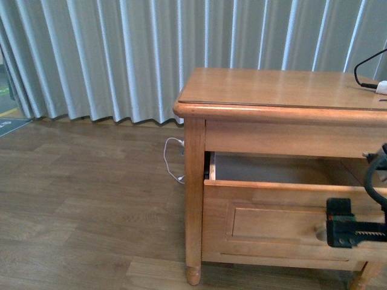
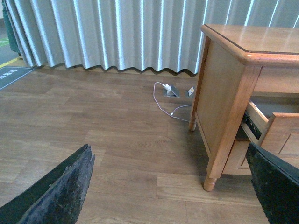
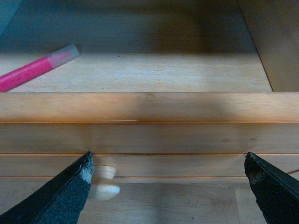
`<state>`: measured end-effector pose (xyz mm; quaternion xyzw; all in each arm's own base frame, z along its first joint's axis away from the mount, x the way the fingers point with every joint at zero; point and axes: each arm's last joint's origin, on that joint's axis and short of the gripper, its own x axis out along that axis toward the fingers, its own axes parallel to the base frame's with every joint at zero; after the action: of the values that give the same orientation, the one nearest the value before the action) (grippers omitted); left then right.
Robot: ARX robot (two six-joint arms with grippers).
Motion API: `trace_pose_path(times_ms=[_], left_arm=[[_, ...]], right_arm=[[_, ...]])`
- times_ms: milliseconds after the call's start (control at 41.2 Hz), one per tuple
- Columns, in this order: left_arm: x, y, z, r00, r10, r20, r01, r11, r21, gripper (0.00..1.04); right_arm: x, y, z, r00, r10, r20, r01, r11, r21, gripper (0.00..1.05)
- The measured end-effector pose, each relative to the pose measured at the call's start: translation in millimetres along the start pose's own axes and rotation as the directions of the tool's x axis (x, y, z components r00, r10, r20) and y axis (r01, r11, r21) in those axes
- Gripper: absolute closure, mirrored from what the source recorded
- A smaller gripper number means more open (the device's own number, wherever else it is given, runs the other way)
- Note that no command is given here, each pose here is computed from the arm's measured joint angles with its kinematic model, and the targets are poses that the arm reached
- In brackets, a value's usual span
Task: Place pink marker in drawer with both arms
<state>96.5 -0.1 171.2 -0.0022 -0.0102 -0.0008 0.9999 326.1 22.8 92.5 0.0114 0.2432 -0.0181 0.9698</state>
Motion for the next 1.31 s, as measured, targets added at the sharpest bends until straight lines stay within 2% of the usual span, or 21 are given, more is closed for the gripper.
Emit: trace_pose_path(times_ms=[219,462,826,972,1142,1312], left_arm=[[0.0,0.0,0.0,1.0,0.0,0.0,0.0,1.0,0.0,0.06],[0.0,0.0,0.0,1.0,0.0,0.0,0.0,1.0,0.0,0.06],[0.0,0.0,0.0,1.0,0.0,0.0,0.0,1.0,0.0,0.06],[0.0,0.0,0.0,1.0,0.0,0.0,0.0,1.0,0.0,0.06],[0.0,0.0,0.0,1.0,0.0,0.0,0.0,1.0,0.0,0.06],[0.0,0.0,0.0,1.0,0.0,0.0,0.0,1.0,0.0,0.06]], right_arm=[[40.2,19.9,24.5,1.0,0.001,0.024,-0.002,0.999,0.037,0.09],[72.0,26.2,44.4,0.999,-0.037,0.037,0.034,0.996,0.083,0.09],[80.6,26.5,45.6,0.999,-0.036,0.033,0.033,0.996,0.085,0.09],[75.4,21.0,43.1,0.999,-0.035,0.039,0.031,0.995,0.095,0.09],[47.0,6.5,46.3,0.999,-0.017,0.05,0.011,0.992,0.124,0.09],[-4.6,-9.0,53.0,0.996,0.081,0.036,-0.086,0.985,0.151,0.09]])
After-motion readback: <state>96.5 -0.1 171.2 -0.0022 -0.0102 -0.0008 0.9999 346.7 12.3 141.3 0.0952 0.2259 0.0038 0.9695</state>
